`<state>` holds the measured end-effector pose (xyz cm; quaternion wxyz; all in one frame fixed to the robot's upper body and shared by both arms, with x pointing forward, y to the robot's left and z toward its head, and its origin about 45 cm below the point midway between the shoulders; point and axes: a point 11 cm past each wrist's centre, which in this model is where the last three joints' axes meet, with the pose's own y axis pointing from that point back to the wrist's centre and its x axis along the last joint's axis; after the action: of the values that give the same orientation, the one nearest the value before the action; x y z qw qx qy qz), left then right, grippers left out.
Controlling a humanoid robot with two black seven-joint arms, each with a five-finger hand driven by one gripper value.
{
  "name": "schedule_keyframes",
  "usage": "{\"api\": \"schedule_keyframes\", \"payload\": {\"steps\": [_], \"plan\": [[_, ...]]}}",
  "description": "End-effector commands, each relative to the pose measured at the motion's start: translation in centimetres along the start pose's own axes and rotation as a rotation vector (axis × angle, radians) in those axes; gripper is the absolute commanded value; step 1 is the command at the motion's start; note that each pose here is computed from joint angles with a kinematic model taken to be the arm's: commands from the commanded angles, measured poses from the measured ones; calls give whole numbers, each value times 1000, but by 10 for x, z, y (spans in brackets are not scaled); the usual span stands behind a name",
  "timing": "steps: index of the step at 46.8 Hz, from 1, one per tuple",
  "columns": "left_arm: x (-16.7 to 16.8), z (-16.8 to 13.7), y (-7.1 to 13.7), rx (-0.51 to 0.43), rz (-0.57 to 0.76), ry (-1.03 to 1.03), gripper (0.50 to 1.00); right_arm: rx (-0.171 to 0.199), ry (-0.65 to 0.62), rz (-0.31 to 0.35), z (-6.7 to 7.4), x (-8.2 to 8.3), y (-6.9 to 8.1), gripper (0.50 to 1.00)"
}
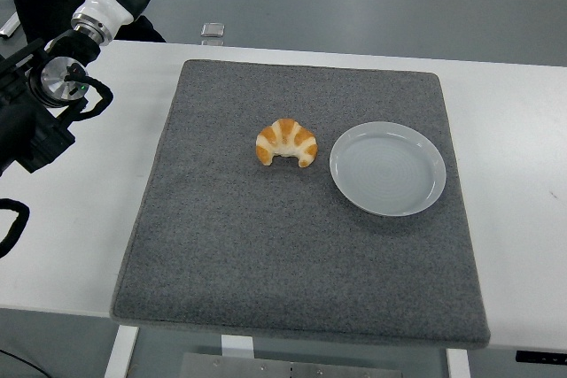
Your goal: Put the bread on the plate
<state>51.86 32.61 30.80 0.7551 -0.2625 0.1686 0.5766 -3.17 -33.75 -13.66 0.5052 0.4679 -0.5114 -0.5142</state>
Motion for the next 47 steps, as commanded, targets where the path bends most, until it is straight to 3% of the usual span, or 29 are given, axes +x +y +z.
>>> {"api": "schedule_keyframes", "payload": {"steps": [1,17,31,37,47], "plan": [[0,-1,0,0,0,-1,994,0,0,0,0,0,0,952],[0,18,-1,21,-33,-101,996,1,0,0,-1,0,0,952],[-43,11,-14,326,-320,-653,994,0,0,0,0,0,0,952],[-47,-2,-8,460,-412,-874,992,0,0,0,0,0,0,952],[-82,-21,-4,583,-600,-1059,990,0,0,0,0,0,0,952]]}}
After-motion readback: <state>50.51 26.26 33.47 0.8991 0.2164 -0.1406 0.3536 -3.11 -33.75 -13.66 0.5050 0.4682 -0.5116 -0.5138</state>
